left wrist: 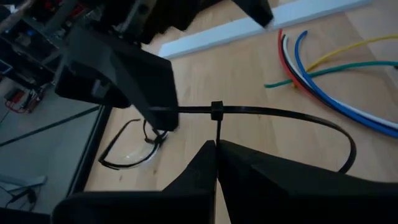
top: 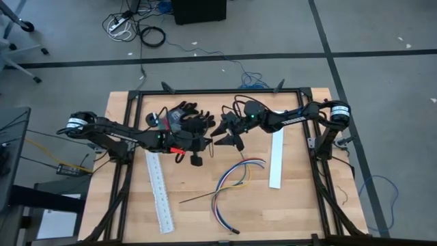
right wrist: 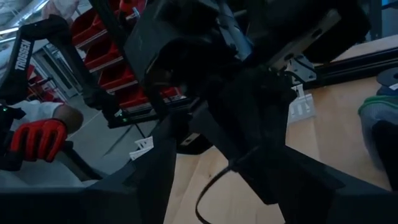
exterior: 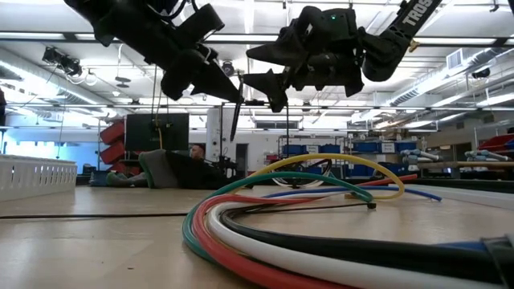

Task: Ziptie cables
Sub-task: Insert the top black zip tie pointed tail end through the slot to form a loop

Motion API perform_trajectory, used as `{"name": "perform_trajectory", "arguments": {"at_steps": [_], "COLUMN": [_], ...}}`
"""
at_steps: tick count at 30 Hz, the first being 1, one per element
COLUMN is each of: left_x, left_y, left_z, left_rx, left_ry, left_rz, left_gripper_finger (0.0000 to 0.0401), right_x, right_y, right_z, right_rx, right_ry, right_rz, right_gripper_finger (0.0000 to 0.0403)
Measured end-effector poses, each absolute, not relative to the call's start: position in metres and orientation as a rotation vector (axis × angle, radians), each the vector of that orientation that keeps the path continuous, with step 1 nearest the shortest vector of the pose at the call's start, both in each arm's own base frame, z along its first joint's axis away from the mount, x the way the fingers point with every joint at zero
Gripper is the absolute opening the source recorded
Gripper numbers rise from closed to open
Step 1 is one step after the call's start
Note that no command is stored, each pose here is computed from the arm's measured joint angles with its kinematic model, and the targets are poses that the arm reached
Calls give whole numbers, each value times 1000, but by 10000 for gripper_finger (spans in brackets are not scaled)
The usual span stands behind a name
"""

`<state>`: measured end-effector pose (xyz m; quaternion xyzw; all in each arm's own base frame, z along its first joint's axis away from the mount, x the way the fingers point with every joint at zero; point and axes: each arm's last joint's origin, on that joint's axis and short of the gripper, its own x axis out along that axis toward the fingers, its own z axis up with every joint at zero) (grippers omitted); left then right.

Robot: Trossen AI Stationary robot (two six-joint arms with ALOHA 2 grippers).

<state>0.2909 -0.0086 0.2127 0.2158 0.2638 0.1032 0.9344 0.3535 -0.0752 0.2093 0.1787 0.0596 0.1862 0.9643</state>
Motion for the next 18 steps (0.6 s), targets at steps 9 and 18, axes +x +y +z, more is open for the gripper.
{"name": "perform_trajectory", "arguments": {"at_steps": [9, 18], "left_x": [292, 292], "left_y": [-8, -8], "left_z": [215, 215], "left_rx": [465, 467], "left_ry": [513, 515], "left_rz": [223, 228], "left_gripper_finger": [0, 0], "right_x": [353, 354], "right_y": [-75, -76], "right_z": [209, 209], "right_rx": [362, 359], "right_ry": [122, 118], "right_rz": [375, 351], "right_gripper_finger": [207, 145]}}
